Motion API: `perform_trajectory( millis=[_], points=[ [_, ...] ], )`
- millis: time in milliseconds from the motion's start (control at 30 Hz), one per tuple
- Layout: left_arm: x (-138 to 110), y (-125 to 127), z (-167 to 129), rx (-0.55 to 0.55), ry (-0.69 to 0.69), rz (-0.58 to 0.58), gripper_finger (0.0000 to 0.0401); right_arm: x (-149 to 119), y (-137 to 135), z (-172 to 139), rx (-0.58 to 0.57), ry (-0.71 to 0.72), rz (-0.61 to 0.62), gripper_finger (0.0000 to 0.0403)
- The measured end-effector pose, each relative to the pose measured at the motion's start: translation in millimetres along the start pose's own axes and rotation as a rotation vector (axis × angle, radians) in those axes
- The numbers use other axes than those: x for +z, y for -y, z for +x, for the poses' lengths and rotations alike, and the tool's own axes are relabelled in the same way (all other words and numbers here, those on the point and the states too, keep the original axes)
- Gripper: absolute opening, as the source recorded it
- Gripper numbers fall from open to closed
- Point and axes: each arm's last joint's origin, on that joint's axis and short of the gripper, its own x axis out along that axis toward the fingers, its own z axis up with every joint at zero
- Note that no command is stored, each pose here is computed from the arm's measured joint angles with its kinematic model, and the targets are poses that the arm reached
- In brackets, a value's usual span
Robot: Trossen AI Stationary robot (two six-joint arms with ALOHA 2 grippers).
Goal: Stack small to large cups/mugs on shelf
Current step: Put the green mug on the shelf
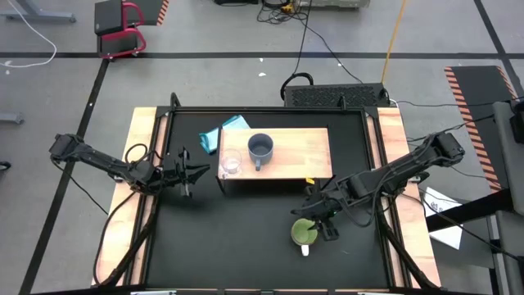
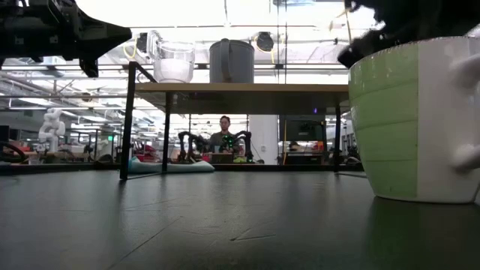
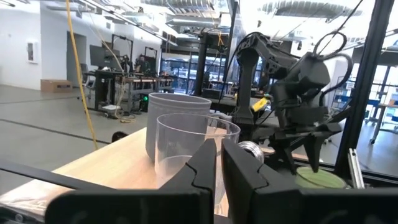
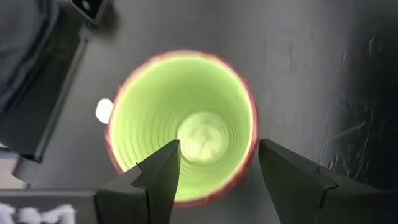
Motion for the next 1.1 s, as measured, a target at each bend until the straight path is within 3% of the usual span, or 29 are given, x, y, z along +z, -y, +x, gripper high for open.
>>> perform_trajectory(
  millis=[267, 1100],
  points=[
    [0.0, 0.2, 0.0, -0.006, 0.000, -0.090, 0.0026, -11.8, 4.7, 8.0, -0.007, -0.022, 0.013, 0.0208],
    [-1.6, 0.4, 0.0, -0.013, -0.016, -0.080, 0.0026, -8.0, 4.0, 8.1, -0.001, 0.017, -0.047, 0.0208]
  ],
)
